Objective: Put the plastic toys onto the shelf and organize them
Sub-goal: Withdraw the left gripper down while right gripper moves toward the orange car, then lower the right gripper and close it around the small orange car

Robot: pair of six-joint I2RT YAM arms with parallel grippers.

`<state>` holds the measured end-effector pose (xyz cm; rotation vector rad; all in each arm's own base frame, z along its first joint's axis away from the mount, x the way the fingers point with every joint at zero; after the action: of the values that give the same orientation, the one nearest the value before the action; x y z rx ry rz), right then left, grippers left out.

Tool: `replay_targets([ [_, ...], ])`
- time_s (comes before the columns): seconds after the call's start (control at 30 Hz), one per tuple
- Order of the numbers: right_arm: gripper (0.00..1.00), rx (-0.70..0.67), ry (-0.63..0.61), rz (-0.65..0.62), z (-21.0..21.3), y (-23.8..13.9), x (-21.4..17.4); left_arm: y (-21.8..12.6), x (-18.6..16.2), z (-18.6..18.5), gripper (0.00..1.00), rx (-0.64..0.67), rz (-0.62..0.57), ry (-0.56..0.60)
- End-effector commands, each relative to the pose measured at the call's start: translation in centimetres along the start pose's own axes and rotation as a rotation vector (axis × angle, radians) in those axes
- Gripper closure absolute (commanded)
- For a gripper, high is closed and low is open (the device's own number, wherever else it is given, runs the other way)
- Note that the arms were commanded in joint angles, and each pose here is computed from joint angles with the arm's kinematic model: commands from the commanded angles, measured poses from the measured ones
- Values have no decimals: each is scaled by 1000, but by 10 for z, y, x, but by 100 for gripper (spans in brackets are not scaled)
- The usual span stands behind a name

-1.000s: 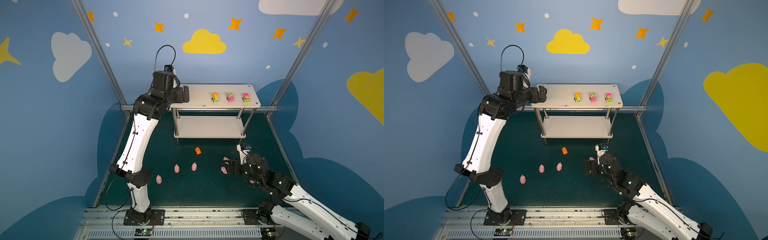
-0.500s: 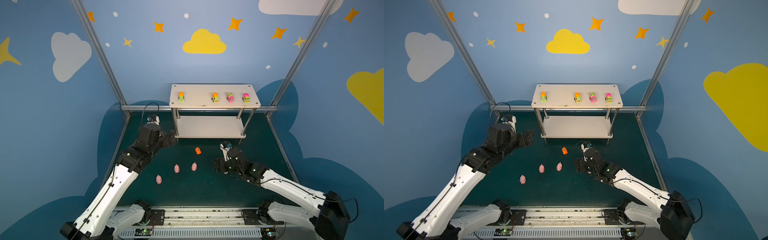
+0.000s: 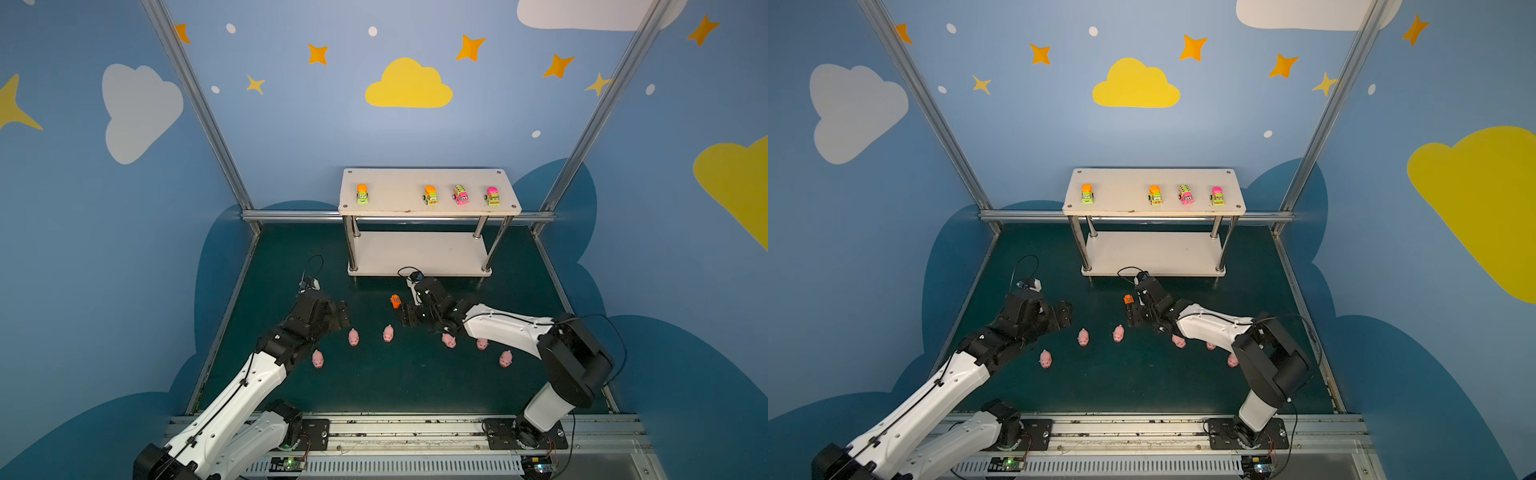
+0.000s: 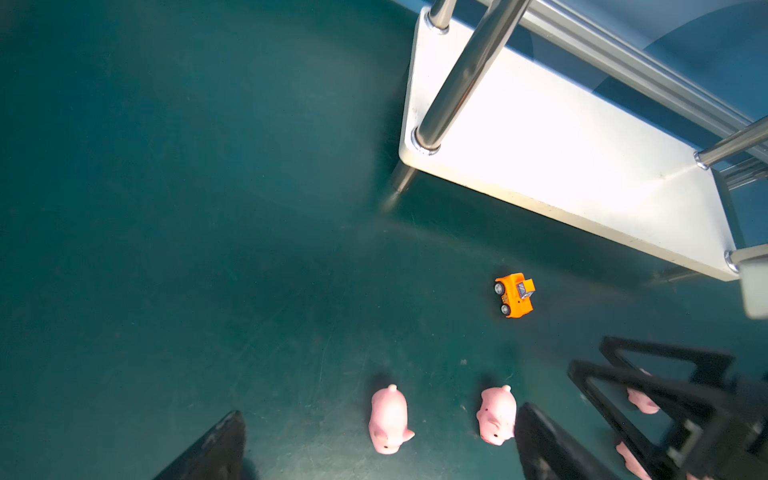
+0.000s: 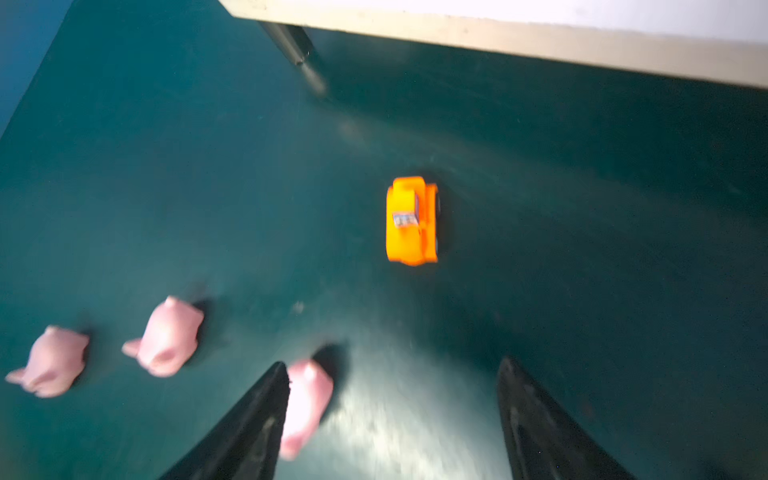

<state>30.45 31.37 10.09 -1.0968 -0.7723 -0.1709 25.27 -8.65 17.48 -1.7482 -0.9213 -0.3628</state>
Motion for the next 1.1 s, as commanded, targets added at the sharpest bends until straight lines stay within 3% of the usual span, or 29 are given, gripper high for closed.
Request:
replay_targets([
  [0.0, 23, 7, -21, -14, 2, 18, 14, 7, -2, -1, 0, -26, -26, -50],
  [0.23, 24, -7, -3, 45, -9, 58, 13, 18, -12, 14, 0, 28, -32, -32],
  [0.43, 31, -29, -10, 77, -14, 77, 11, 27, -16, 17, 0, 52, -16, -36],
  [1.07, 48, -72, -27, 155, -11, 83, -17, 27, -15, 13, 0, 33, -7, -51],
])
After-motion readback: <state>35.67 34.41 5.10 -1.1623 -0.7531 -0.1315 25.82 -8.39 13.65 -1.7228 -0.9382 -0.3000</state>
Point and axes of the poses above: each gripper's point midway between its finger pads, its own y axis out along the fingers, its own z axis along the line the jaws close on, x = y × z, the point moved 3 cm from there along -y, back along the fingers, and after that the axes turned 3 degrees about -y, right-handed, at the moved point
